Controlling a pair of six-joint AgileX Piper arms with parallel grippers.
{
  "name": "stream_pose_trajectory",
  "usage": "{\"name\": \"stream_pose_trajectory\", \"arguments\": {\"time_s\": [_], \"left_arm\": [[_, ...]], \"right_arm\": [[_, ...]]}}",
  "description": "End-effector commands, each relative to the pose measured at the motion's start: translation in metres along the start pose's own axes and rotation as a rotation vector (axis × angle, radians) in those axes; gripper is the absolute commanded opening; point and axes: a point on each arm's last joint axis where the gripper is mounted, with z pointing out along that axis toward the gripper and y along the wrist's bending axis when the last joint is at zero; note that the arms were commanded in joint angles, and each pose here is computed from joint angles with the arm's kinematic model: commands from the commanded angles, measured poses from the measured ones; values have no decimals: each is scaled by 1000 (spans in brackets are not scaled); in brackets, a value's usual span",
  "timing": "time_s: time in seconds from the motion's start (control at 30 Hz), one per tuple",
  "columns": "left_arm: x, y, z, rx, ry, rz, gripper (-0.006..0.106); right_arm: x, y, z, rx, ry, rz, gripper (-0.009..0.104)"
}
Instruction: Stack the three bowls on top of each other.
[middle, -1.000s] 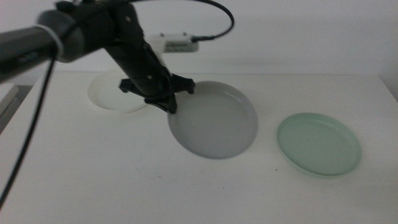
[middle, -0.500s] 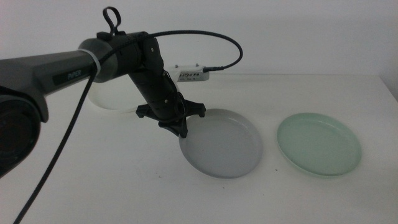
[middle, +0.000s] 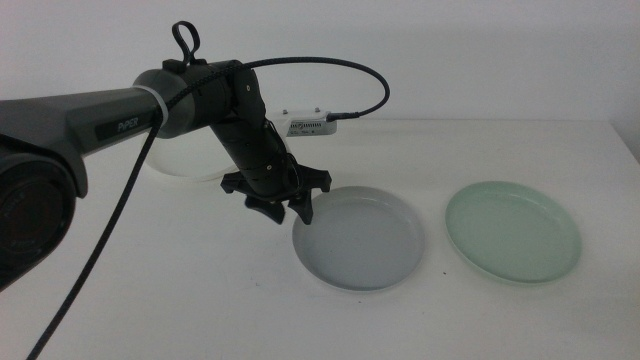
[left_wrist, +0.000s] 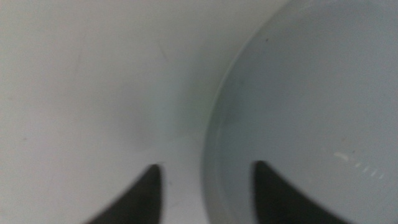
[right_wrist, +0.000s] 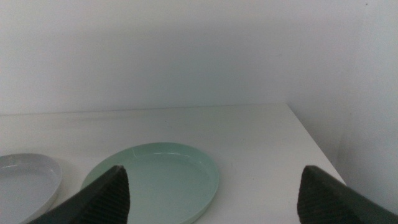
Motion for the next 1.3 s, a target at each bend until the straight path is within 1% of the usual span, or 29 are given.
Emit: {"name": "stream_pose_trajectory", "arguments": {"time_s": [0.0,0.1,0.13,0.27,0.47,0.63,0.7,0.83,0.97,1.1,1.17,1.27], "left_arm": [[0,-3,-8,-8,-9,25,59],[0,-2,-24,-10,-14,60,87],[0,0,-33,-17,-22,62,94],[1,4,-79,-31,-80,72,94],[15,27,-155,-166,-187,27,94],[15,62,-189,-222,-323,-54,94],[10,79,-196,-267,-346,-75,94],[-12,122,-195,-368,-361,-123,94],[-35,157,-184,-387,-362,-167,94],[-54,184,-164,-357,-355,-180,94],[-63,197,-149,-332,-348,-190,94],[-71,213,-123,-324,-329,-202,94]], "right_arm": [[0,0,0,-1,-8,-13,93],[0,0,0,-1,-8,-13,93],[0,0,0,-1,-8,-13,93],[0,0,0,-1,-8,-13,93],[0,0,0,-1,-8,-13,93],[0,0,0,-1,-8,-13,93],[0,0,0,-1,-8,-13,93],[0,0,0,-1,-8,-13,93],[0,0,0,-1,-8,-13,93],[0,0,0,-1,-8,-13,93],[0,0,0,-1,-8,-13,93],[0,0,0,-1,-8,-13,93]]}}
